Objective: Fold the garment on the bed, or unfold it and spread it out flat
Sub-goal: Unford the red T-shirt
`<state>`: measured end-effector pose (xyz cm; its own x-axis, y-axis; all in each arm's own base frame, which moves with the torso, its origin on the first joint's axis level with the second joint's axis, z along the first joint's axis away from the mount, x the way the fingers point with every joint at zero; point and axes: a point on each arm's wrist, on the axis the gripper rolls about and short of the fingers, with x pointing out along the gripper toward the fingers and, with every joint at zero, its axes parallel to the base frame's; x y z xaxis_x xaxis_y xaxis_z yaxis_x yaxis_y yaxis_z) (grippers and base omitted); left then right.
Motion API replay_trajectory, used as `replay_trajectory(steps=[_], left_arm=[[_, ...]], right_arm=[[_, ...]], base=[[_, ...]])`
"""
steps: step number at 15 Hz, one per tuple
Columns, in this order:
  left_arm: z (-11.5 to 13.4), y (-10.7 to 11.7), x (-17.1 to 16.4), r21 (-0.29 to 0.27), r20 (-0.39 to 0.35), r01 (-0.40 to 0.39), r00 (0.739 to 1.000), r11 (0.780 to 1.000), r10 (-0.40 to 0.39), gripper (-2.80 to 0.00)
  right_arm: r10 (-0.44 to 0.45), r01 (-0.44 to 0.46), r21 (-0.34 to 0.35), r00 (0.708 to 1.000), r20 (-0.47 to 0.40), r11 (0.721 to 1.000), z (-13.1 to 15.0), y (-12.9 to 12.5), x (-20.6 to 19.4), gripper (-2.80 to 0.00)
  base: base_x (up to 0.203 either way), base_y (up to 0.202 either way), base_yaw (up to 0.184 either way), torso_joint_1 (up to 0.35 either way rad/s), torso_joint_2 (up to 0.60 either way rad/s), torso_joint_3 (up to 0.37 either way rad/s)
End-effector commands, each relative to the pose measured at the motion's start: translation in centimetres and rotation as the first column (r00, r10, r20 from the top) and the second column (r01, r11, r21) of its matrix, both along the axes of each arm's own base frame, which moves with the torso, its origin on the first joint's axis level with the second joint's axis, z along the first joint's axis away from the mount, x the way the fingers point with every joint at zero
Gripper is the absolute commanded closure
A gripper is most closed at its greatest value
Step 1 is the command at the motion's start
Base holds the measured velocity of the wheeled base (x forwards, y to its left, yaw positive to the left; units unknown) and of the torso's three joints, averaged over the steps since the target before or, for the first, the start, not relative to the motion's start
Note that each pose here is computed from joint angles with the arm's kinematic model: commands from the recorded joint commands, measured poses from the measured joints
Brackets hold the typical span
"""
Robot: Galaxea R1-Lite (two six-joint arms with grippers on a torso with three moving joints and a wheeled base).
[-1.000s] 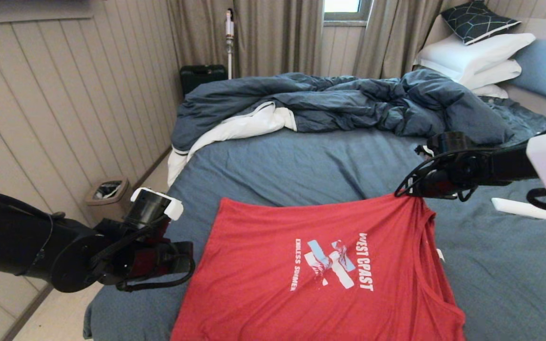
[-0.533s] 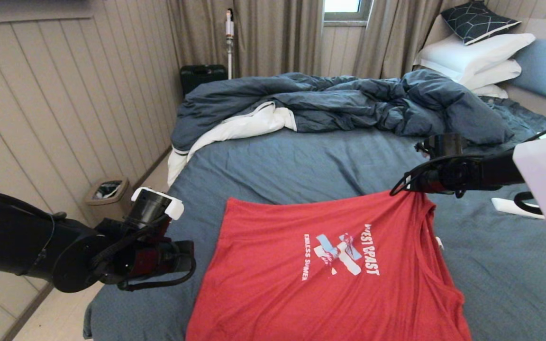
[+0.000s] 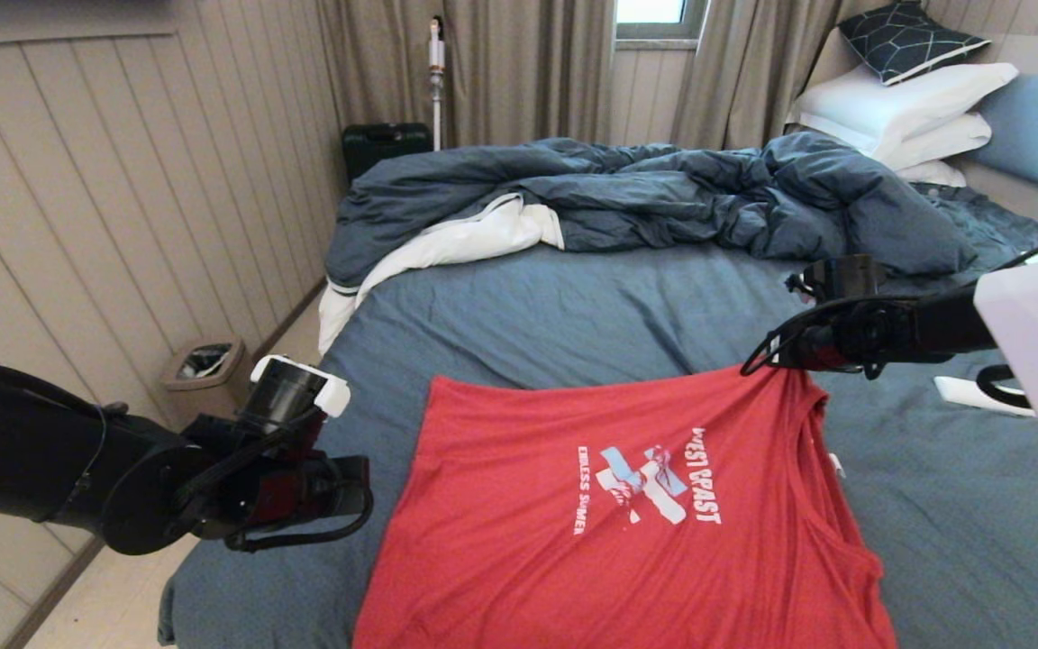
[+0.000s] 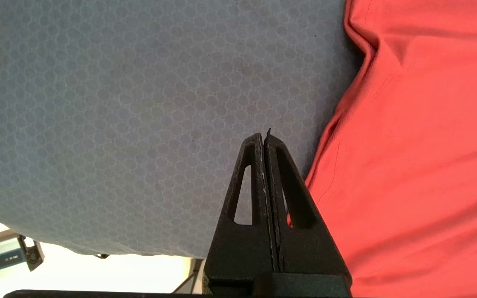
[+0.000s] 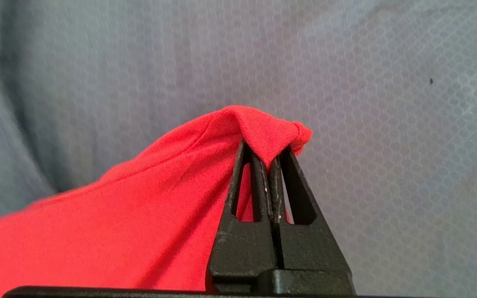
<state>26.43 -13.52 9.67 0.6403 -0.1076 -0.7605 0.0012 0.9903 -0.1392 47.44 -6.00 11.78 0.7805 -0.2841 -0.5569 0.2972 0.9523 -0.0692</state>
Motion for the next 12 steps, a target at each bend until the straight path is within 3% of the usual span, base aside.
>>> replay_trajectory(steps=[1, 4, 8, 9, 12], left_arm=[[0.0, 0.0, 0.1, -0.001, 0.000, -0.004, 1.000, 1.000, 0.004, 0.00], [0.0, 0.0, 0.1, -0.002, 0.002, -0.004, 1.000, 1.000, 0.004, 0.00], [0.3, 0.0, -0.1, -0.007, 0.009, -0.005, 1.000, 1.000, 0.005, 0.00], [0.3, 0.0, -0.1, -0.010, 0.009, -0.008, 1.000, 1.000, 0.008, 0.00], [0.4, 0.0, 0.0, -0.013, 0.012, -0.009, 1.000, 1.000, 0.009, 0.00]], right_arm=[[0.005, -0.005, -0.009, 1.000, -0.007, 1.000, 0.2, -0.1, -0.2, 0.00], [0.013, -0.013, -0.016, 1.000, -0.024, 1.000, 0.5, -0.3, -1.1, 0.00], [0.060, -0.059, 0.028, 0.996, -0.066, 0.998, 0.6, -1.4, -2.3, 0.00], [0.063, -0.060, 0.030, 0.995, -0.076, 0.998, 0.5, -1.4, -2.4, -2.80], [0.089, -0.086, 0.042, 0.993, -0.075, 0.995, 0.6, -1.4, -2.3, -2.80]], base=[[0.000, 0.000, 0.000, 0.000, 0.00, 0.000], [0.000, 0.000, 0.000, 0.000, 0.00, 0.000], [0.000, 0.000, 0.000, 0.000, 0.00, 0.000], [0.000, 0.000, 0.000, 0.000, 0.00, 0.000], [0.000, 0.000, 0.000, 0.000, 0.00, 0.000]])
